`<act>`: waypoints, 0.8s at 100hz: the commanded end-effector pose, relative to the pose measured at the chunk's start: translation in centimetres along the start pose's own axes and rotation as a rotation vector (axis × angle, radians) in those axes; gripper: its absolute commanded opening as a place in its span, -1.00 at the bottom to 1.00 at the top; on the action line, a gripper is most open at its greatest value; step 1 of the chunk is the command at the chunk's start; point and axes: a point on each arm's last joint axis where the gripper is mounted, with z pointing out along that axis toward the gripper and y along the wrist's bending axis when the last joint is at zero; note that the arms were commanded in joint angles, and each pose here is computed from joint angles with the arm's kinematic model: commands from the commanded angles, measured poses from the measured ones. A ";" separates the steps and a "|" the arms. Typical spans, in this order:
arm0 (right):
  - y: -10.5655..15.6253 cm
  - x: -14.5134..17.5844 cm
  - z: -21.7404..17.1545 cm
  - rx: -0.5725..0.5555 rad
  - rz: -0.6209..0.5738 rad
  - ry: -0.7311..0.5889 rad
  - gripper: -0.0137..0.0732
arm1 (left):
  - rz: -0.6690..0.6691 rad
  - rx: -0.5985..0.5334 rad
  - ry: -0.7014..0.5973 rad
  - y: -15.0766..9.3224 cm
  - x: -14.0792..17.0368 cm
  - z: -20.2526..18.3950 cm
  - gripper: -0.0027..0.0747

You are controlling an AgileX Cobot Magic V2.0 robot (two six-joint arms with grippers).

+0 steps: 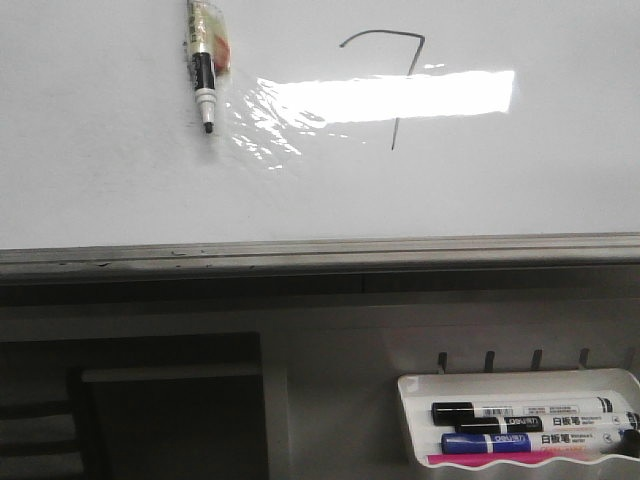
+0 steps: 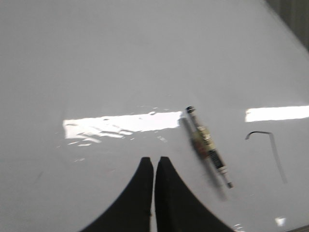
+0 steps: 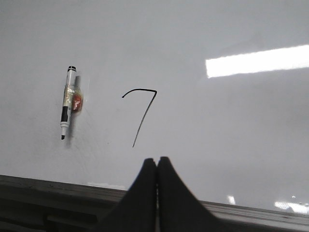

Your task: Write number 7 on whiteboard

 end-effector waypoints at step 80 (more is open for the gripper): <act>-0.1 -1.1 -0.2 0.033 0.006 -0.065 -0.84 | 0.129 -0.266 0.111 1.5 3.6 -0.9 -0.98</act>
